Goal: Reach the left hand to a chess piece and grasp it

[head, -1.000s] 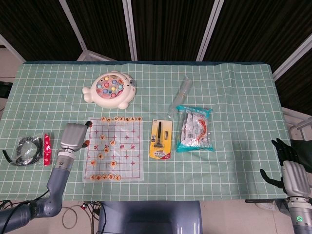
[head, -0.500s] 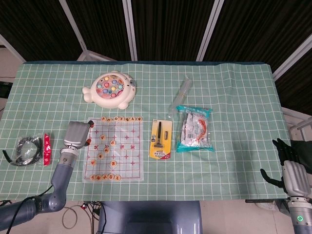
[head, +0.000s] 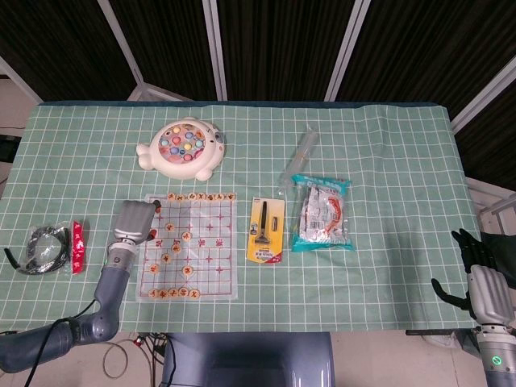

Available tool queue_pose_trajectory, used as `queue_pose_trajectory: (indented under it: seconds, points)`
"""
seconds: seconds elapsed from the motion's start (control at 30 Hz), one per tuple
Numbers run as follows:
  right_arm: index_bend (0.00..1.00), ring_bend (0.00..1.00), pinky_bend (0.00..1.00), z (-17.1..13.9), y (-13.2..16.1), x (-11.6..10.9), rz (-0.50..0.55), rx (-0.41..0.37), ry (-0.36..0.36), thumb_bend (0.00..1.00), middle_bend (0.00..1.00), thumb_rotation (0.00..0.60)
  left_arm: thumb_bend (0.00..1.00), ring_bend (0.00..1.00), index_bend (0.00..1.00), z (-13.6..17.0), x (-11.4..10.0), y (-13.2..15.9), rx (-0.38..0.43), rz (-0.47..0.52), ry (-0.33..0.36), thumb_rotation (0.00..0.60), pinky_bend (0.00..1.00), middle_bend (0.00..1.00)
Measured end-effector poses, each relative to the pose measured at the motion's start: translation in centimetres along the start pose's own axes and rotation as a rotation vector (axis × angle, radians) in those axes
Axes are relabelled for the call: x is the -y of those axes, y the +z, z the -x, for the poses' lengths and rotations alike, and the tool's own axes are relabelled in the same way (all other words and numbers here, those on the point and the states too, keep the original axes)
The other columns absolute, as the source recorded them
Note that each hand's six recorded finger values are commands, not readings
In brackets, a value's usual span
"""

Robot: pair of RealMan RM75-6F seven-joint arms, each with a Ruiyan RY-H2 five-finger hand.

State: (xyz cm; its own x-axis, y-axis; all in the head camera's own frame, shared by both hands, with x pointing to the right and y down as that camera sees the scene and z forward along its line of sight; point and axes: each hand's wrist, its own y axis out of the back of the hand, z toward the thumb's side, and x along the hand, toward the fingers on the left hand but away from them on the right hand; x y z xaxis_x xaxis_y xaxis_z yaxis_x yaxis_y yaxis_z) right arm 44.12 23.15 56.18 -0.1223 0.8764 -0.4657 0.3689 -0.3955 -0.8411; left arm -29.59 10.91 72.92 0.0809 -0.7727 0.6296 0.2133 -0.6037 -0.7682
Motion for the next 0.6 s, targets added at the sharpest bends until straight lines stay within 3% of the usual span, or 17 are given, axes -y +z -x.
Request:
queue_pose_trajectory:
  seconds: [0.33,0.6]
  points:
    - [0.0,0.0,0.0,0.1,-0.1,-0.1,0.008,0.006,-0.002,0.37,0.0,0.6,0.24,1.0,0.46,-0.4,0.6,2.4,0.04,0.006,-0.018,0.6,1.0,1.0]
    - [0.0,0.0,0.0,0.1,-0.1,-0.1,0.016,0.008,-0.002,0.37,0.0,0.6,0.24,1.0,0.47,-0.5,0.9,2.6,0.033,-0.001,-0.027,0.6,1.0,1.0]
